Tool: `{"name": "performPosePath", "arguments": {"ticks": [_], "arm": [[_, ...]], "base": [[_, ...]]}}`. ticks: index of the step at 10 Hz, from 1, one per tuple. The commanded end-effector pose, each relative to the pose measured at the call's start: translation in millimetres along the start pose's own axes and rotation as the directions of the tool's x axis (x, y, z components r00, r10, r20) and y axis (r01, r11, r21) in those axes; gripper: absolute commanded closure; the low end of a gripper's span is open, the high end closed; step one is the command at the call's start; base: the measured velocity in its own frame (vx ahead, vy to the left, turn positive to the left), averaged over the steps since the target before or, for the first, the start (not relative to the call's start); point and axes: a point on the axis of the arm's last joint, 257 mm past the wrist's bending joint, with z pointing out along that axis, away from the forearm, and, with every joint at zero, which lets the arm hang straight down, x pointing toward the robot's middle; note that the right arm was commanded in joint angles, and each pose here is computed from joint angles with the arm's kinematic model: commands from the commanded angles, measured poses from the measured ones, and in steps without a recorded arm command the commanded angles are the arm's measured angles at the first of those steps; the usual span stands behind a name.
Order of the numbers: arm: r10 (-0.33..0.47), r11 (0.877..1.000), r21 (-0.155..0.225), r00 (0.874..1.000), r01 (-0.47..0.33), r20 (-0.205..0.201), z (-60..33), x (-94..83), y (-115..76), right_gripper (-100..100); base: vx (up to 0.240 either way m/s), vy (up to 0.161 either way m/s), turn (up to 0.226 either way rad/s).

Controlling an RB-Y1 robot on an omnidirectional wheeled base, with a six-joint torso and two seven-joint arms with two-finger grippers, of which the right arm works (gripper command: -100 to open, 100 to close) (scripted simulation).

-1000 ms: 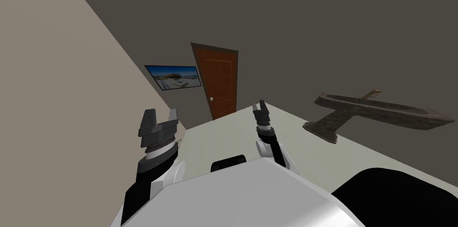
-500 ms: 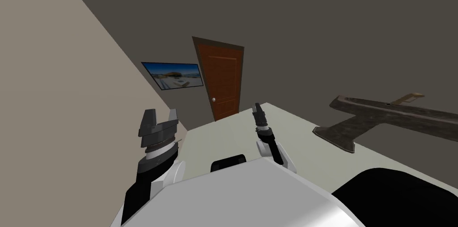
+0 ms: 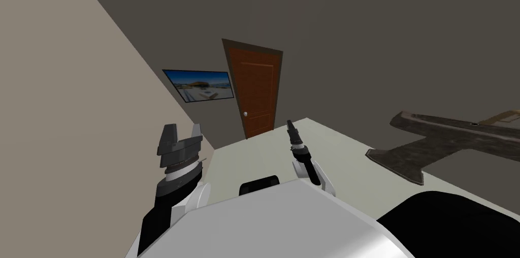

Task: Pull the door open

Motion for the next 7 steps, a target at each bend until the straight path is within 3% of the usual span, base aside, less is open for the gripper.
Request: {"name": "performPosePath", "arguments": {"ticks": [1, 4, 7], "arm": [[-0.043, 0.999, 0.015, 0.999, 0.043, -0.014, -3.5, 3.3, -9.3, -100], [-0.118, 0.992, 0.041, 0.992, 0.12, -0.042, -10.9, 7.3, -28.1, -100], [-0.196, 0.977, 0.066, 0.978, 0.201, -0.074, -19.6, 10.9, -48.3, -100]], "base": [[0.087, 0.059, 0.05], [0.104, 0.065, 0.044], [0.102, 0.072, 0.05]]}}
